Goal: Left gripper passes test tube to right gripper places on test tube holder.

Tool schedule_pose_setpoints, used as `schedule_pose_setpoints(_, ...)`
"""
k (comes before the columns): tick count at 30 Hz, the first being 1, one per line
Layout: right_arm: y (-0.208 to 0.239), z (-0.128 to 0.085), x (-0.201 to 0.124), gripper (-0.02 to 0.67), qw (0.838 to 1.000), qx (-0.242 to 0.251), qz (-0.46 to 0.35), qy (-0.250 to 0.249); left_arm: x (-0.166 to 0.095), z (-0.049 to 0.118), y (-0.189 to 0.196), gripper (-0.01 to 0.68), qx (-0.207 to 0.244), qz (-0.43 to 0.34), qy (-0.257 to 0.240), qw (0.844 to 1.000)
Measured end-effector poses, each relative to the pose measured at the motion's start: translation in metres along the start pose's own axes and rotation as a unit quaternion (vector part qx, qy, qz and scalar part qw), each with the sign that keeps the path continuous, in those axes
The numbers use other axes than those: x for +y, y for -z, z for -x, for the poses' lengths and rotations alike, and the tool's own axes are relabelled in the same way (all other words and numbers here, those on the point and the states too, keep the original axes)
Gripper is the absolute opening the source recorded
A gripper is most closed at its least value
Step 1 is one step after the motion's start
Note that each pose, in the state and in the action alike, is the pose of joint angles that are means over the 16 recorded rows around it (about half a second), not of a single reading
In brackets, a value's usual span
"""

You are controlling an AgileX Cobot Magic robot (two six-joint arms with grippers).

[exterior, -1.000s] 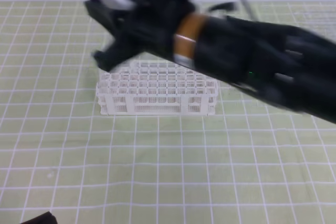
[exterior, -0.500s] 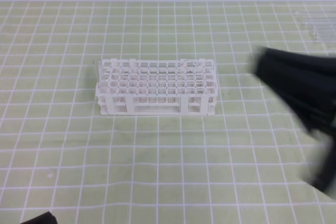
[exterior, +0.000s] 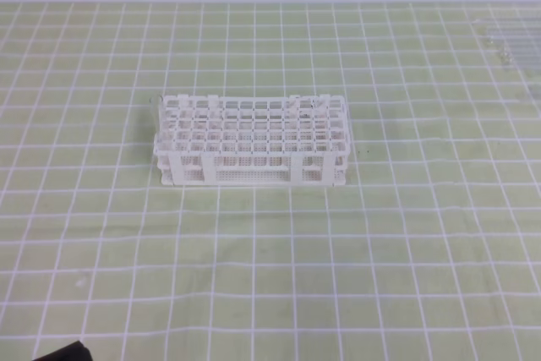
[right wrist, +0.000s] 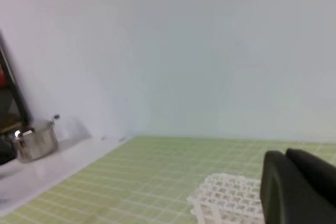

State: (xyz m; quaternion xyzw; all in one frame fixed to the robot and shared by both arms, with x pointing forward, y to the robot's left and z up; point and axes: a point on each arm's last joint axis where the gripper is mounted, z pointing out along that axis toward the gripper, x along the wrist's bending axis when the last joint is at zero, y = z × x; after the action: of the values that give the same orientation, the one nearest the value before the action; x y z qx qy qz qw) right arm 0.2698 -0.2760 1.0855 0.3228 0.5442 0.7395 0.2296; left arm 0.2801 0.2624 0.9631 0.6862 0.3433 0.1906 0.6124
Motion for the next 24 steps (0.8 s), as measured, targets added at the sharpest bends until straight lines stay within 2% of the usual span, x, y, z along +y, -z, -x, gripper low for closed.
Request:
schedule_pose_setpoints(5, 0.011, 0.006, -0.014, -0.015, 1.0, -0.011, -0.002, -0.002, 0.0, 0.0, 0.0, -0.001, 0.0, 0.0, 0.0, 1.0)
schedule_pose_setpoints(14, 0.008, 0.014, -0.048, -0.015, 0.998, -0.024, -0.035, 0.047, 0.001, 0.0, 0.0, -0.001, 0.0, 0.0, 0.0, 1.0)
schedule_pose_setpoints(24, 0.006, 0.028, -0.081, -0.015, 0.989, -0.117, -0.03, 0.083, 0.0, 0.0, 0.0, -0.001, 0.0, 0.0, 0.0, 1.0)
